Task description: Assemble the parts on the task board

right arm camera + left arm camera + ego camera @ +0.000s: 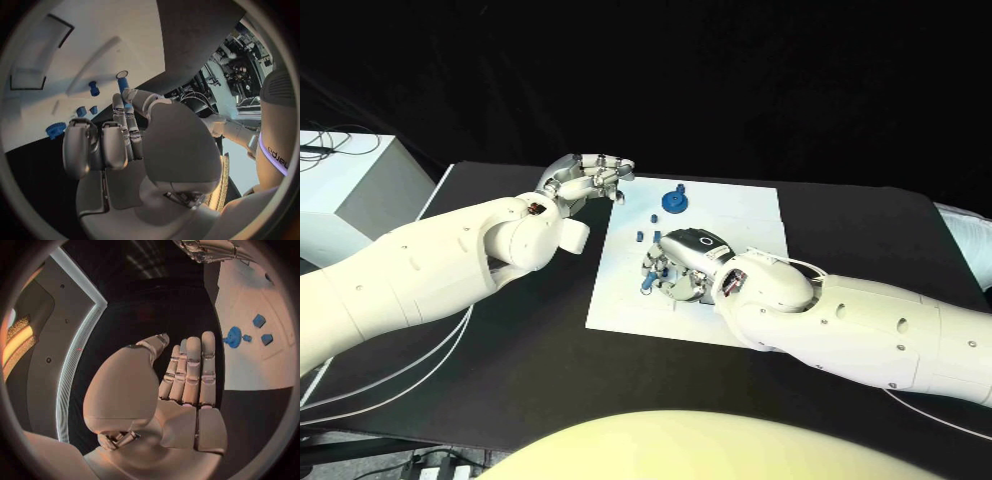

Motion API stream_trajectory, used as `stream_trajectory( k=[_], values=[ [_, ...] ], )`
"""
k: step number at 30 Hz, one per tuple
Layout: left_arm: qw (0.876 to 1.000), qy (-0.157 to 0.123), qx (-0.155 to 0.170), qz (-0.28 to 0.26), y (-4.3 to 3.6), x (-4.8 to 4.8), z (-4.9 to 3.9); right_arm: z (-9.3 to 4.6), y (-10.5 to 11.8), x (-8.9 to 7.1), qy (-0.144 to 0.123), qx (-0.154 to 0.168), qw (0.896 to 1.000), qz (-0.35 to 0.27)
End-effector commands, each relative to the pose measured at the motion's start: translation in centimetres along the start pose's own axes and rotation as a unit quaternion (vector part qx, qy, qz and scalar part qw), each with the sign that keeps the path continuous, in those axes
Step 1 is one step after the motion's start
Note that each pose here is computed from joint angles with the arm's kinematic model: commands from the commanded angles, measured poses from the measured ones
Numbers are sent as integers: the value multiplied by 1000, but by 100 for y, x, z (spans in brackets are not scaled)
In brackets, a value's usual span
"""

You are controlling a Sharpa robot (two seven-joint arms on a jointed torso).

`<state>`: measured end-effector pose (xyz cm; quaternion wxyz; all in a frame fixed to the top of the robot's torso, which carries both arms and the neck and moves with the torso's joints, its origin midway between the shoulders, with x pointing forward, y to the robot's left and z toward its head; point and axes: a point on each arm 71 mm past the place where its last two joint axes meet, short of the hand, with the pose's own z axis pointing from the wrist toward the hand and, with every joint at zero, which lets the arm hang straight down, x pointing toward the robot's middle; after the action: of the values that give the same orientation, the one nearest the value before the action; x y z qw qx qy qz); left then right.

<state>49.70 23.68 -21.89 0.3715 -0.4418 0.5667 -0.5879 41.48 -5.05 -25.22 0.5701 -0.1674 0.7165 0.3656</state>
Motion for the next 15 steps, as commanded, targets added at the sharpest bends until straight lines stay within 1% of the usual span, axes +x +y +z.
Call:
stream_trajectory(
  k=[1,15],
  values=[
    [1000,9,3,-4,-7,25,5,-1,14,24,9,-4,1000,-12],
    [1000,9,2,-3,-8,17,1,-21,22,45,14,-5,1000,-20]
  ],
)
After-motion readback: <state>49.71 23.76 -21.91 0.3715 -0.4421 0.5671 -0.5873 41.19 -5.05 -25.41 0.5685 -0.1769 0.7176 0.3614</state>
